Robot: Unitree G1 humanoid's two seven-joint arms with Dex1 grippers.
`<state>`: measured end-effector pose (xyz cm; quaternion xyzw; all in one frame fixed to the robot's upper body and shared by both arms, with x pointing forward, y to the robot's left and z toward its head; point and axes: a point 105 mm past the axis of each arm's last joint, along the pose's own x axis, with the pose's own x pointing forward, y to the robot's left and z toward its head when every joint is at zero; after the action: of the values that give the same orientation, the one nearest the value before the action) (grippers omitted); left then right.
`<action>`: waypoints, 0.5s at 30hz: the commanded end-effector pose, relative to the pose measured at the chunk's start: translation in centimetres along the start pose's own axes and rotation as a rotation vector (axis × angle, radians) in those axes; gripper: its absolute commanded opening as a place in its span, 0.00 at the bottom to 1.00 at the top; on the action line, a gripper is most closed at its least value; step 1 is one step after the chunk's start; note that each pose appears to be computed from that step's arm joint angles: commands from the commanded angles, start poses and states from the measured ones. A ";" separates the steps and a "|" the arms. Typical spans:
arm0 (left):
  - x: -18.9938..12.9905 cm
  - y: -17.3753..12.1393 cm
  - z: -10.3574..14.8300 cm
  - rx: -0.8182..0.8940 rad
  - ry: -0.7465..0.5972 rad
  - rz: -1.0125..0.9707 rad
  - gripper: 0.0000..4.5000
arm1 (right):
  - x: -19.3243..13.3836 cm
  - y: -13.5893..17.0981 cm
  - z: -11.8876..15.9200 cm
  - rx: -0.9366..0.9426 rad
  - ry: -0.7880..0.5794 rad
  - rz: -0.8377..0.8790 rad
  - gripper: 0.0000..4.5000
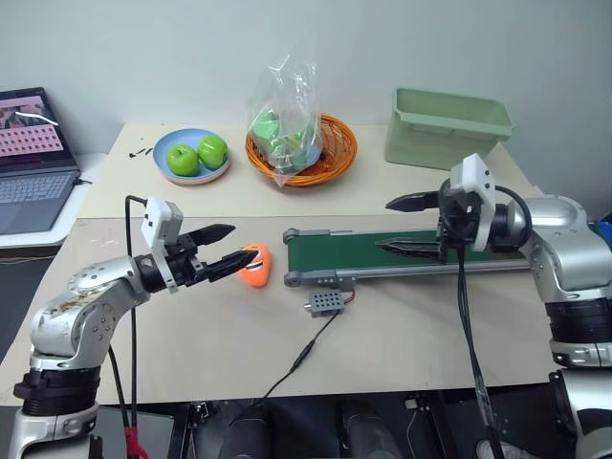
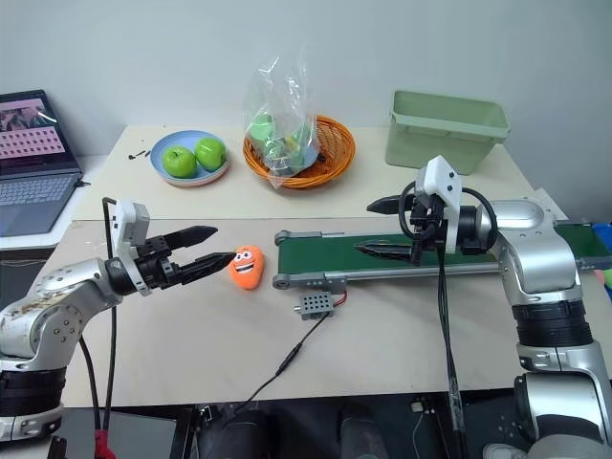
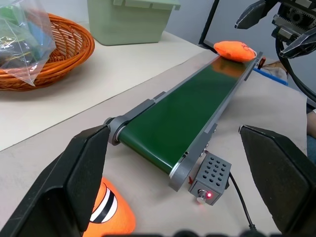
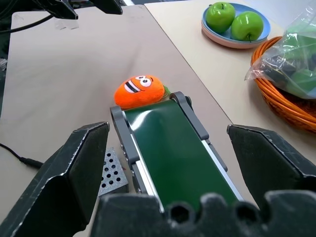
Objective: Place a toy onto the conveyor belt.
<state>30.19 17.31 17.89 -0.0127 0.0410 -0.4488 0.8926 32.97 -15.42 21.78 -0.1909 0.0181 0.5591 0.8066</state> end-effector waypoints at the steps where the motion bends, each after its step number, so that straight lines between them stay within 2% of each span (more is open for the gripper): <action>1: -0.1 -0.4 0.9 0.042 -0.009 -0.015 1.00 | -0.3 -0.4 1.5 -0.050 -0.031 -0.015 1.00; 15: -0.2 -0.6 0.5 0.043 0.012 -0.032 1.00 | -0.3 -0.3 1.5 -0.046 -0.030 -0.019 1.00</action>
<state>29.90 17.39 17.58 -0.0087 0.0497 -0.4554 0.8889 33.04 -15.46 21.78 -0.1904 0.0181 0.5568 0.8083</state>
